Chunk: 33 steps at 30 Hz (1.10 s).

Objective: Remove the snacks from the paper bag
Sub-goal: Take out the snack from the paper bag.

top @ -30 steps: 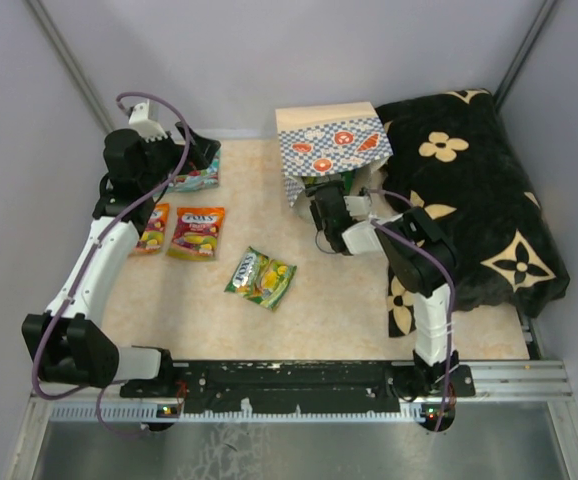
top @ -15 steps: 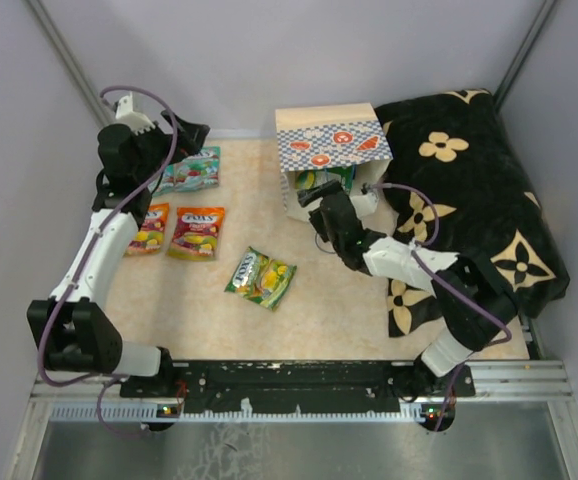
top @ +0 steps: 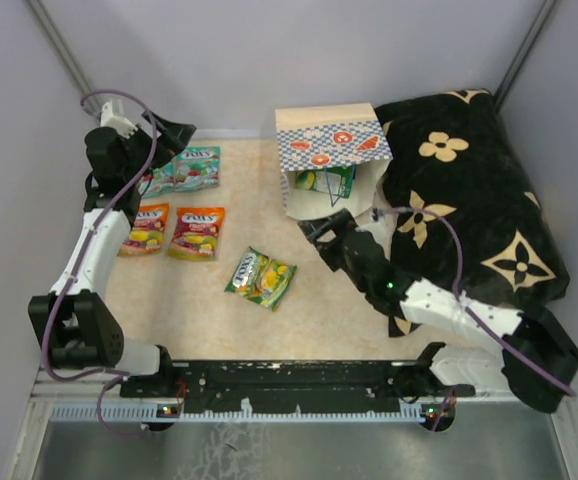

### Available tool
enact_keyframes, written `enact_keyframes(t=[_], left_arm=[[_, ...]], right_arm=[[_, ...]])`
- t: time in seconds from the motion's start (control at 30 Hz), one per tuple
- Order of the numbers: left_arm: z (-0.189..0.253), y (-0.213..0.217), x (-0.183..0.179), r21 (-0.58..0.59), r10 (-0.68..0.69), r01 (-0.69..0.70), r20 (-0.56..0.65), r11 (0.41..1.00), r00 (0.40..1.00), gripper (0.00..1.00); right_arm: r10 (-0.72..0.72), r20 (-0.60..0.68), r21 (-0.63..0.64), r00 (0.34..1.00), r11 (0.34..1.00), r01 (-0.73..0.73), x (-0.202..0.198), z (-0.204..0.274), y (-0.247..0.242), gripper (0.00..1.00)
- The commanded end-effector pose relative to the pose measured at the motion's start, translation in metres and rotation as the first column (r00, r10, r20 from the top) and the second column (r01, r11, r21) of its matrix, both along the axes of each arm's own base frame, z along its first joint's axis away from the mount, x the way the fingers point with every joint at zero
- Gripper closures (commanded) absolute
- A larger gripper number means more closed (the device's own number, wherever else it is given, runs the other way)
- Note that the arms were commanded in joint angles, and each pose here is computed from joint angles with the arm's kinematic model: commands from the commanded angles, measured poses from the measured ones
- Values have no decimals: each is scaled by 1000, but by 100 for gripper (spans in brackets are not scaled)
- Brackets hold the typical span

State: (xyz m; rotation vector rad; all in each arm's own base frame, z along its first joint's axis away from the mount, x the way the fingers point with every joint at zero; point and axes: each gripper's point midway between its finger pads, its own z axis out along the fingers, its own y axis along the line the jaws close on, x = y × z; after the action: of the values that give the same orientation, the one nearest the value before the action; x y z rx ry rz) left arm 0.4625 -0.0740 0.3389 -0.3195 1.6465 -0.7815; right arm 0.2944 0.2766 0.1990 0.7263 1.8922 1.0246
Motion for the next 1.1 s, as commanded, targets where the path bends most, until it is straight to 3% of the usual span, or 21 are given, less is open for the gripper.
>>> enact_keyframes(t=[0.0,0.07,0.17,0.23,0.37,0.43,0.53,0.67,0.73,0.87,1.07], left_arm=[[22,-2,-12,23,-20,20,41,1000,999,0],[26,-4,-14,20,-33,32,51,999,998,0],[22,-5,-13,33,-33,31,46,999,998,0],[15,-1,-7,60,-13,11,36,998,999,0],[13,0,3,110,-21,13,76,994,997,0],[19,-7,4,136,-75,61,103,989,992,0],[16,-37,-6,211,-215,189,108,959,971,0],[-11,-122,-37,479,-341,262,85,838,936,0],[-33,-162,-56,587,-373,277,47,761,926,0],[-68,-222,-95,645,-510,405,-27,648,860,0],[-97,-255,-93,838,-496,277,-8,470,868,0]], right_arm=[[-26,4,396,1000,918,23,-25,4,-18,20],[-61,-10,443,998,895,59,-27,-11,-38,23],[-121,-67,324,990,936,137,-6,-26,-62,24],[-157,-105,269,982,946,180,14,-38,-76,31],[-139,-176,381,974,903,198,52,-55,-83,42],[-102,-192,450,976,875,180,70,-56,-75,44],[-66,-182,455,981,879,143,94,-54,-61,45],[-147,-98,449,984,876,176,112,-49,-71,44],[-150,-131,465,980,864,194,116,-55,-72,43],[-158,-117,451,980,871,194,123,-44,-73,37],[-162,-64,430,985,886,174,118,-21,-77,36]])
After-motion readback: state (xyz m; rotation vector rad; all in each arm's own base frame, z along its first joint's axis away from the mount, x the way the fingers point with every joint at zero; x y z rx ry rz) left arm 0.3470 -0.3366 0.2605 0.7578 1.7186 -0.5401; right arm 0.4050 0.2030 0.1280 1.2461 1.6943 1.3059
